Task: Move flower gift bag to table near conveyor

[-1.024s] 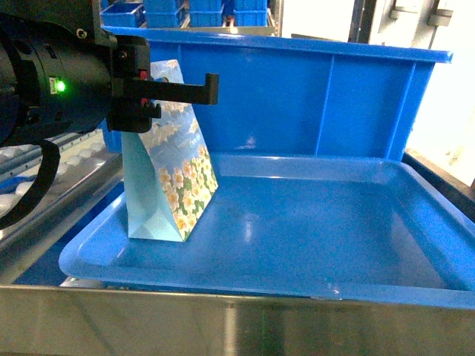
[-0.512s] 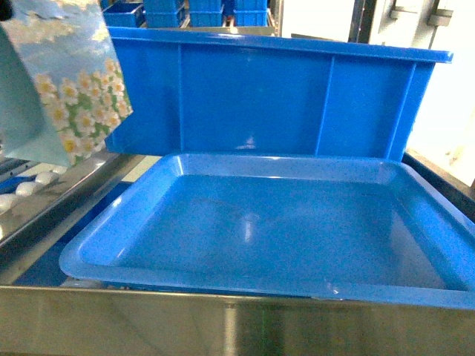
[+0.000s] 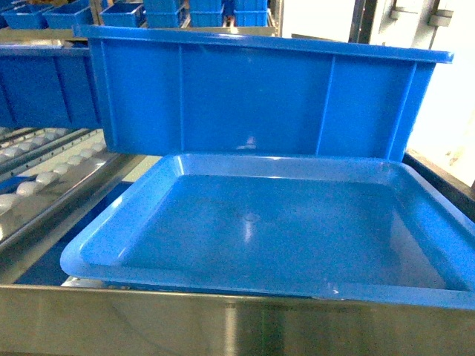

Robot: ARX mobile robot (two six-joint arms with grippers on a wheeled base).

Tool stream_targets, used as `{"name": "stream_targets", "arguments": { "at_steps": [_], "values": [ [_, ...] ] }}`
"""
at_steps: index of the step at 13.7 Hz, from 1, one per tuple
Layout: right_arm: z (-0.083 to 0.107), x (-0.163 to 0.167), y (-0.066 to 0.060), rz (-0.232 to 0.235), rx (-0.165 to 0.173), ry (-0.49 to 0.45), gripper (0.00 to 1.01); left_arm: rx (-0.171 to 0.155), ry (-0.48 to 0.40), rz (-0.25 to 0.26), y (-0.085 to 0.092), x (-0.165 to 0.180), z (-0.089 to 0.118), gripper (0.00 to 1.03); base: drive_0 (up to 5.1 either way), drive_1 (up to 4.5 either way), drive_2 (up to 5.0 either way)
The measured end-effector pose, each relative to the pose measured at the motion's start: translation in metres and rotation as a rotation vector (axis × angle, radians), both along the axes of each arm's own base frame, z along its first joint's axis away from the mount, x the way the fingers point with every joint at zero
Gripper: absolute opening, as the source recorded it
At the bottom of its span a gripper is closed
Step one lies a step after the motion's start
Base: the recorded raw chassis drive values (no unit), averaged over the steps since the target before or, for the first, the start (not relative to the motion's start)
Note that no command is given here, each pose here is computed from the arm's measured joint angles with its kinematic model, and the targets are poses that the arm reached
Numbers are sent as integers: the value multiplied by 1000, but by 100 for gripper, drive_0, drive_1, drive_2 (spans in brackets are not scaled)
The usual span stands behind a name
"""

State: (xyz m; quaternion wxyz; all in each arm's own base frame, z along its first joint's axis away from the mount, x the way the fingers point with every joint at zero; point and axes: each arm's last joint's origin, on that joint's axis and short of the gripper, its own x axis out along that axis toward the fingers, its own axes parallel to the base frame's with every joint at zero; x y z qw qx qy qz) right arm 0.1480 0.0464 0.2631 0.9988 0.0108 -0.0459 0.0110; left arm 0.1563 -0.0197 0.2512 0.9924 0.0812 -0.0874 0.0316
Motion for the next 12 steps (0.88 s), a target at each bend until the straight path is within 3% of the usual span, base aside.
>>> {"name": "stream_targets", "arguments": {
  "at_steps": [1,3,12],
  "values": [
    [0,0,0,0,0,0,3,8,-43,-10,0,-5,5,2,0,0,0],
    [0,0,0,0,0,-1,3,16,-39,-11,0,-5,5,2,0,0,0],
    [0,0,0,-3,0,0,3,18,-30,-12,0,-4,4,2,-478,143,352]
  ]
}}
